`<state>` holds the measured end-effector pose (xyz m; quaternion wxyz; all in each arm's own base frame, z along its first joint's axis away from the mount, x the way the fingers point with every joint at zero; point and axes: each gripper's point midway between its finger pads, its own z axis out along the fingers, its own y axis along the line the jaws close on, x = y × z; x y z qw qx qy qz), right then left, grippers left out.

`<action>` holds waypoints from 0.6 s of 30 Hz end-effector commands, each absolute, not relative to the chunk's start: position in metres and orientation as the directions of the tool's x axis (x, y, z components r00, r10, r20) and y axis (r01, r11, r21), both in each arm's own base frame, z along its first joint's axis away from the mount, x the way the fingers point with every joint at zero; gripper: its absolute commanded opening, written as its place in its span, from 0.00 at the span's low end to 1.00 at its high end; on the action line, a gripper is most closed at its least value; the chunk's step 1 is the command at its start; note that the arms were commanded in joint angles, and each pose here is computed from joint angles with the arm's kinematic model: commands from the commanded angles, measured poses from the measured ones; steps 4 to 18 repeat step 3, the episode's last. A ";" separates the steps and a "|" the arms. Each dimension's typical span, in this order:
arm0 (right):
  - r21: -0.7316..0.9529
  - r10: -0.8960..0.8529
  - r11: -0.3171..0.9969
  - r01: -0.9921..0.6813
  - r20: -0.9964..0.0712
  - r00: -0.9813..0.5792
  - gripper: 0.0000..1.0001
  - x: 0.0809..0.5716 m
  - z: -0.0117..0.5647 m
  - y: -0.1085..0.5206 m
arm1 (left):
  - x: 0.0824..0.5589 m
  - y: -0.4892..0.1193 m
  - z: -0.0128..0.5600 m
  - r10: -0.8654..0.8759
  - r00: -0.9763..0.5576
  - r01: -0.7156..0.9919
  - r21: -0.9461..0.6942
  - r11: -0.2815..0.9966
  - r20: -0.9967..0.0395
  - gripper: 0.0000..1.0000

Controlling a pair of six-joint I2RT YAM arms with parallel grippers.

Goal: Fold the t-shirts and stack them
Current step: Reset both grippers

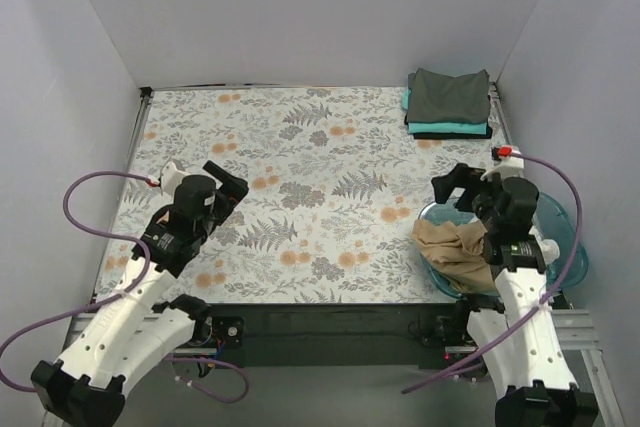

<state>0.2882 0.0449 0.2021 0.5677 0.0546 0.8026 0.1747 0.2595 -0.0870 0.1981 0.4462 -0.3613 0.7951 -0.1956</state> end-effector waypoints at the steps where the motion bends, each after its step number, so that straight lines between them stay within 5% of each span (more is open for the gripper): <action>1: 0.332 0.277 0.928 -0.166 -0.917 -0.285 0.98 0.279 0.212 0.050 | 0.256 -0.082 0.201 -0.760 -0.316 -0.407 -0.643 0.649 -0.568 0.98; 18: 0.322 0.271 0.933 -0.160 -0.922 -0.277 0.98 0.275 0.212 0.048 | 0.254 -0.082 0.201 -0.761 -0.320 -0.406 -0.644 0.648 -0.564 0.98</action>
